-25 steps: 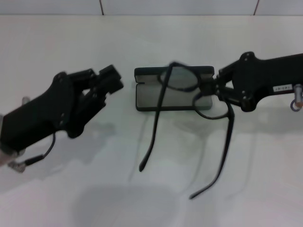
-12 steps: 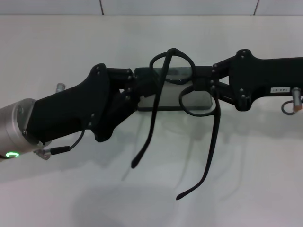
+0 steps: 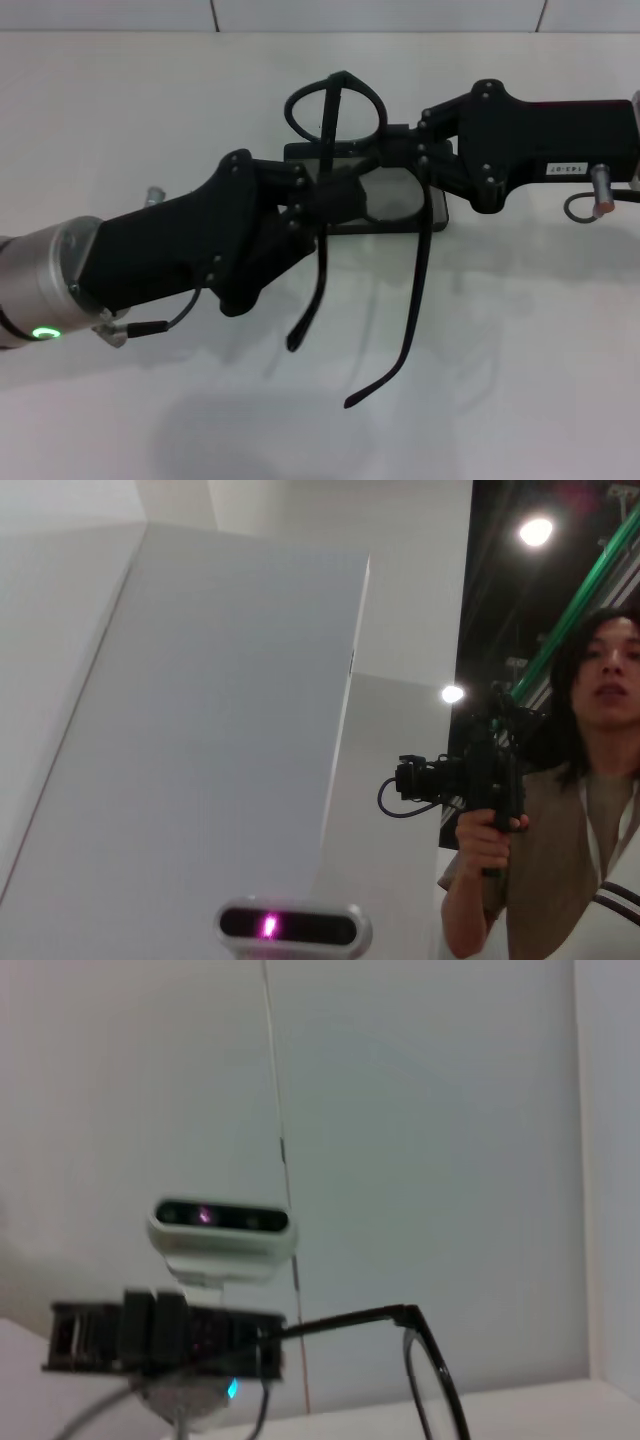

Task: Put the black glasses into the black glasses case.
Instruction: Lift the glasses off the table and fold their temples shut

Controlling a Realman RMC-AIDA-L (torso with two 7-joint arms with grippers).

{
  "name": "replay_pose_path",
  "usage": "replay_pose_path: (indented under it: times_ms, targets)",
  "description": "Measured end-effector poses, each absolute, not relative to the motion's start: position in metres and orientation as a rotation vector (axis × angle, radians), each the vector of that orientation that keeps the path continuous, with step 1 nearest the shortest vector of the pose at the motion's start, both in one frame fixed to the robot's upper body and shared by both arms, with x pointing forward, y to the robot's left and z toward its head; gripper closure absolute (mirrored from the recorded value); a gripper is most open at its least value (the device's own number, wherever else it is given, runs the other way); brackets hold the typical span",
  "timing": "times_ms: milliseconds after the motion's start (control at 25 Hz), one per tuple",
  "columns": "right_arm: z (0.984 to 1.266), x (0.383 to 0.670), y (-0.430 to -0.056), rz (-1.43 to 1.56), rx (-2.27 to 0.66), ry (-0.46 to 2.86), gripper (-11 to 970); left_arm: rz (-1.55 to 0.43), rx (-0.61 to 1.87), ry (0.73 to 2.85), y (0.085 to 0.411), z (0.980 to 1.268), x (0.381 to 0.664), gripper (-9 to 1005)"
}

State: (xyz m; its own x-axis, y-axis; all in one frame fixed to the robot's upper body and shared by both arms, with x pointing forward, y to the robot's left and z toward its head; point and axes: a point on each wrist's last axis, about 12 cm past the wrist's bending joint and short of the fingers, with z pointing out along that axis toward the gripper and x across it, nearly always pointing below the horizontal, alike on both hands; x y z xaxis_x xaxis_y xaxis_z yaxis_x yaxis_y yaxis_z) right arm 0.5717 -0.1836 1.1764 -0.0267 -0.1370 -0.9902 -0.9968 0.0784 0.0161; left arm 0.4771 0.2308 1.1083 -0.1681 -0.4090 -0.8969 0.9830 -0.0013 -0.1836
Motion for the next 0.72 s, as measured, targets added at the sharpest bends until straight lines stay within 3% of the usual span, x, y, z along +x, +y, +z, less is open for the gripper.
replay_pose_path:
  times_ms: [720]
  targets:
    - [1.175,0.561,-0.168,1.259,-1.255,1.26,913,-1.462,0.708,1.084,0.222,1.096,0.479,966]
